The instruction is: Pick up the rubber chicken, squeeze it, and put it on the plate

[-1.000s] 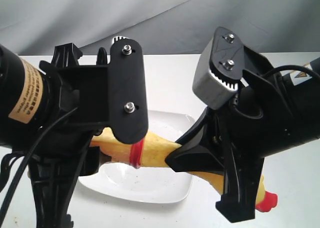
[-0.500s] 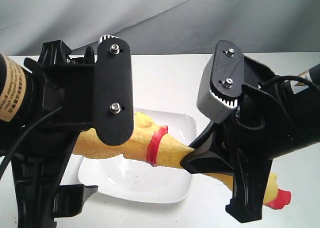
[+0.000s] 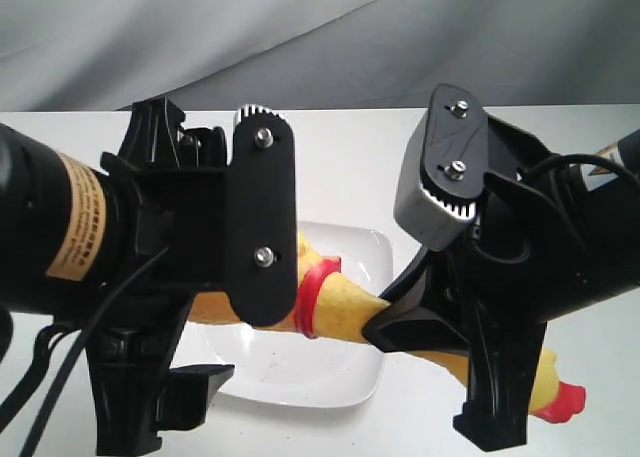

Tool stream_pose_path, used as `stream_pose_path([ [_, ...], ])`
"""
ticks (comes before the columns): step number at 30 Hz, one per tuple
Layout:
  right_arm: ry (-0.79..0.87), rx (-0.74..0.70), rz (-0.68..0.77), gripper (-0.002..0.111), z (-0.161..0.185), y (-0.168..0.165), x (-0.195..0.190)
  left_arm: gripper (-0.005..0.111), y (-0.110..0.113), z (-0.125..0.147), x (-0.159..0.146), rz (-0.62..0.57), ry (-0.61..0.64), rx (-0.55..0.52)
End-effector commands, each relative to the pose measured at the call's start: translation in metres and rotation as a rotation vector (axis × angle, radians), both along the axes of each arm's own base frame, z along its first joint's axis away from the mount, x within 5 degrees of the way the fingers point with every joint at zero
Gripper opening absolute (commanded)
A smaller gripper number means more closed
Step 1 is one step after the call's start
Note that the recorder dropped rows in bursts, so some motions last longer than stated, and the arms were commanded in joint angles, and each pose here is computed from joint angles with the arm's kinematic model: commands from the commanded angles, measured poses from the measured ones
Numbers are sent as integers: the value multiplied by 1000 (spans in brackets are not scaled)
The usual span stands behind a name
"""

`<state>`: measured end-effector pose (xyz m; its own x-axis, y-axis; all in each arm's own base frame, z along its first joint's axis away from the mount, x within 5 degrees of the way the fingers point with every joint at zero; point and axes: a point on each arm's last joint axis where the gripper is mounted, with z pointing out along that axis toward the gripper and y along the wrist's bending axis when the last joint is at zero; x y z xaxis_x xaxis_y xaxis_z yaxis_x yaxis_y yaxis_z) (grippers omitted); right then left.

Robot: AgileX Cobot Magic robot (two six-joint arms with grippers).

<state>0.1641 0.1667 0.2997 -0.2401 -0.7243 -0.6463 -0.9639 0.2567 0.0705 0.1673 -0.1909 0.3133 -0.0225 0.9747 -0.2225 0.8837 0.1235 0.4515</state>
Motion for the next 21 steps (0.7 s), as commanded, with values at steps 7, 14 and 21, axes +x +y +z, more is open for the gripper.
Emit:
stream_pose_path([
  [7,-5,21,-3,0,2,0,1,70,-1,-16,4,2,14,65],
  [14,-5,21,-3,0,2,0,1,2,0,-16,4,-2,17,76],
  [21,-5,21,-3,0,2,0,1,3,-1,-15,6,-11,-12,76],
])
